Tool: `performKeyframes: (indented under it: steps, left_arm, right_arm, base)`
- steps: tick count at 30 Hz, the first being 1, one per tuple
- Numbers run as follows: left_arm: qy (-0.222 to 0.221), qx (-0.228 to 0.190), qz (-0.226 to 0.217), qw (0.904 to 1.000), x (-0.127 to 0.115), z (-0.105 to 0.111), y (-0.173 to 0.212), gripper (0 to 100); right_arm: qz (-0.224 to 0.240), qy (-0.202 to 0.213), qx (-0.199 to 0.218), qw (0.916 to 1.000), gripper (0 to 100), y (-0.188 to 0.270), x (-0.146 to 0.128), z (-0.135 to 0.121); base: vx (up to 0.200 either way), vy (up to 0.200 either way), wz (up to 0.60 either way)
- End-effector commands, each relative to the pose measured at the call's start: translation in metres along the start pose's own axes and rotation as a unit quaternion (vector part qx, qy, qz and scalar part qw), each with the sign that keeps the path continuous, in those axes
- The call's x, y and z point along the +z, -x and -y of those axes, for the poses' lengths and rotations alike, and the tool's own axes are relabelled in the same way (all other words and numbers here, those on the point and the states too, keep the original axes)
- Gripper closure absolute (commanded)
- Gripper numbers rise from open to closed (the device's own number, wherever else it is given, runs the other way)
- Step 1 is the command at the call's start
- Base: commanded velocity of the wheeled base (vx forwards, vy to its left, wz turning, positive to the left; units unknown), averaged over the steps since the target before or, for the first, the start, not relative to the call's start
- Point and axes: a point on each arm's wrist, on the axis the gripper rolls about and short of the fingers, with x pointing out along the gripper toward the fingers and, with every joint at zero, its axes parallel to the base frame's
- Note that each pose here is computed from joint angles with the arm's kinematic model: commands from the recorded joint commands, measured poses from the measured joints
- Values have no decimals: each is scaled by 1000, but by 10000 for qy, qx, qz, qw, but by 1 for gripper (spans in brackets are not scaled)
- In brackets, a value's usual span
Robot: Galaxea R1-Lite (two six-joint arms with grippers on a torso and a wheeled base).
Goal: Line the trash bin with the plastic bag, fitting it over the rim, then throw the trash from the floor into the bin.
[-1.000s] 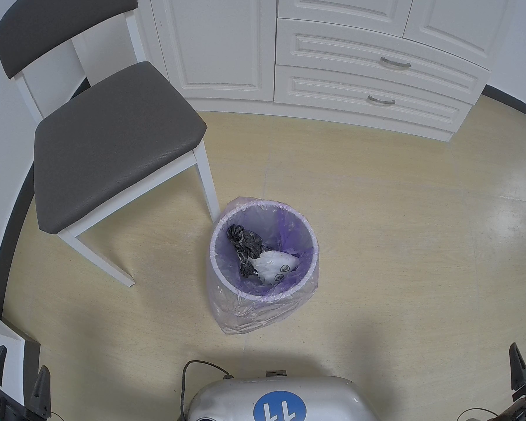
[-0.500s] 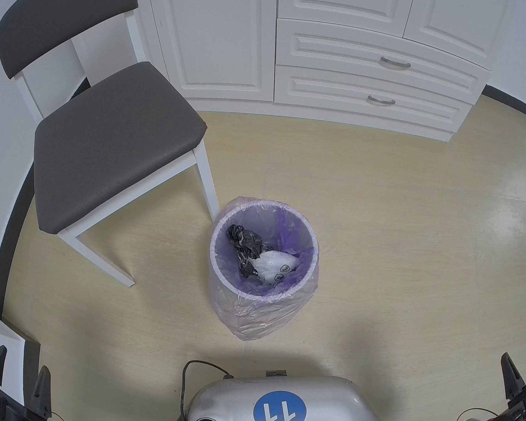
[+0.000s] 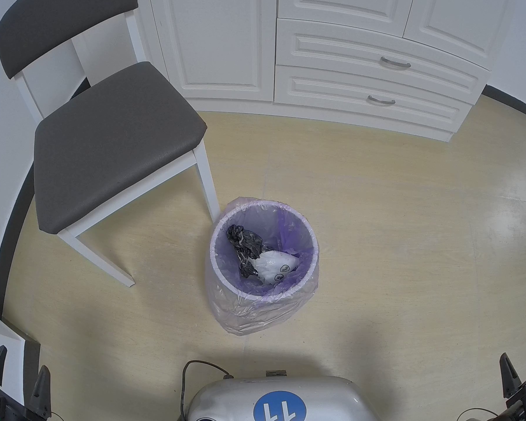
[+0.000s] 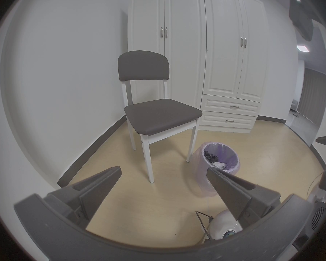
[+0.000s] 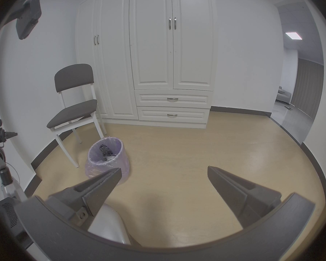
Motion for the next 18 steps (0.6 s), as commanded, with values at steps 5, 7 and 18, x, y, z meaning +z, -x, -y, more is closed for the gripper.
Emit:
performKeyframes:
  steps: [5, 7, 18]
  left_arm:
    - [-9, -5, -26, 10000, -5, 0, 0, 0]
    - [-9, -5, -18, 10000, -5, 0, 0, 0]
    - [-9, 3, -26, 10000, -5, 0, 0, 0]
  right_arm:
    - [-9, 20, 1, 10000, 0, 0, -5, 0]
    - [-9, 20, 1, 10000, 0, 0, -5, 0]
    - [-9, 5, 1, 10000, 0, 0, -5, 0]
  base:
    - [0, 0, 0]
    - [0, 0, 0]
    - [0, 0, 0]
